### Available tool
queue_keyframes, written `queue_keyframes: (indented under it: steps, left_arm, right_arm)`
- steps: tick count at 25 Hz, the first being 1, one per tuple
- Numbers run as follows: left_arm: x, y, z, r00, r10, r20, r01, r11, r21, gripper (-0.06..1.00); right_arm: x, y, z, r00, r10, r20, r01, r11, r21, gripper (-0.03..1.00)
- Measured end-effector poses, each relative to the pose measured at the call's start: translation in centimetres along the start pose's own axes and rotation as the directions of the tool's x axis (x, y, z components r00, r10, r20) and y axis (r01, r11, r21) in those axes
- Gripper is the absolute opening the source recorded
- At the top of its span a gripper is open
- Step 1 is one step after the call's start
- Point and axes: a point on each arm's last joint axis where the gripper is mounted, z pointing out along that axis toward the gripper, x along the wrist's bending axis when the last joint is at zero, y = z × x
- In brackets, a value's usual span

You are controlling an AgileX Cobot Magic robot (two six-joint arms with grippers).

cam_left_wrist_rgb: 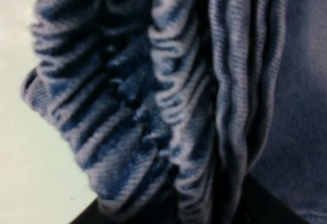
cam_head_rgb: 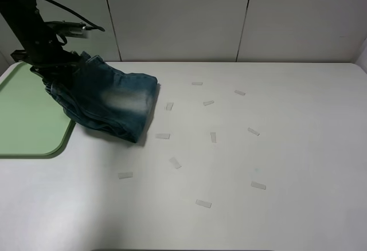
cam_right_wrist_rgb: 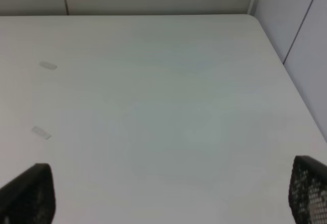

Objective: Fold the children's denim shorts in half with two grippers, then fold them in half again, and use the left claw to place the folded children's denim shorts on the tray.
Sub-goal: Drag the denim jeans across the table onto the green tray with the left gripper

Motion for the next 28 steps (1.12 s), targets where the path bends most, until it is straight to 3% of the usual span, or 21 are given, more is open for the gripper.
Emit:
queue_keyframes:
  steps: [28]
  left_arm:
    - [10.8, -2.2, -0.6, 0.998, -0.041, -0.056, 0.036, 0.995, -0.092, 0.33]
  right_arm:
    - [0.0, 0.0, 0.0, 1.0, 0.0, 0.0, 0.0, 1.0, -0.001, 0.69]
